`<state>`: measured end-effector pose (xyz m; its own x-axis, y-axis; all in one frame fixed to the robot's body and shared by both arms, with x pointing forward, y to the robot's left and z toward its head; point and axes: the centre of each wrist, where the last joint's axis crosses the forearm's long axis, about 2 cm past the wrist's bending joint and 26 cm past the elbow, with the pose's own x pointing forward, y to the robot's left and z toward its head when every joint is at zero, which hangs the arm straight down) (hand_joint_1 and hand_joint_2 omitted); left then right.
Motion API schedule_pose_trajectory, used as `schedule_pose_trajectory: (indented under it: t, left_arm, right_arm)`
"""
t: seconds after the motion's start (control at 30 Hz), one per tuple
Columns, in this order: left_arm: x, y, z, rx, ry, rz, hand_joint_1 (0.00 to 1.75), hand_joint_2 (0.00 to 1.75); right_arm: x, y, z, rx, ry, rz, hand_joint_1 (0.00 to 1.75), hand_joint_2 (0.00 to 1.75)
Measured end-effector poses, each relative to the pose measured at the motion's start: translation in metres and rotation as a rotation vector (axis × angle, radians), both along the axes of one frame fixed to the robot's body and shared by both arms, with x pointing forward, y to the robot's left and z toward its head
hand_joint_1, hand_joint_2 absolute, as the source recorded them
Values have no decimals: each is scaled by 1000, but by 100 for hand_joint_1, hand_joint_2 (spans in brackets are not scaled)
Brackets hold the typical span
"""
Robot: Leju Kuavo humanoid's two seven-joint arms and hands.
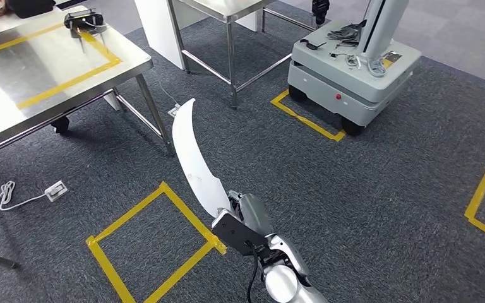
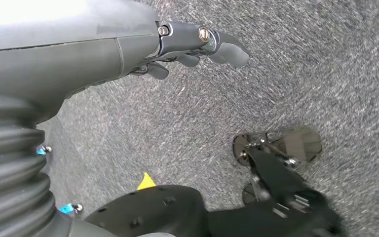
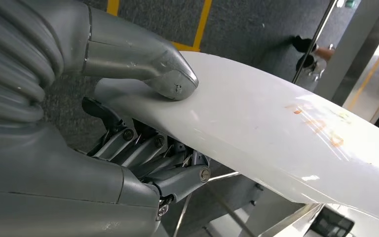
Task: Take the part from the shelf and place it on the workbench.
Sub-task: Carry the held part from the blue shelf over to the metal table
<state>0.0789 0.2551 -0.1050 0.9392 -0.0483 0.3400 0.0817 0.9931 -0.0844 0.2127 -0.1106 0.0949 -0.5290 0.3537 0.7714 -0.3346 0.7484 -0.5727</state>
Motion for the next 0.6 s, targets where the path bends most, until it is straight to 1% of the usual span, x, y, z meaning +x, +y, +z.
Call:
schedule_pose_trajectory:
  t: [0.33, 0.6]
  left_arm:
    - [4, -1, 1, -2, -8, 0, 0, 175]
    - [0, -1, 0, -1, 5, -4, 0, 175]
  right_arm:
    - [1, -1, 1, -4, -2, 0, 162, 175]
    - [1, -2, 0, -8, 1, 1, 162, 175]
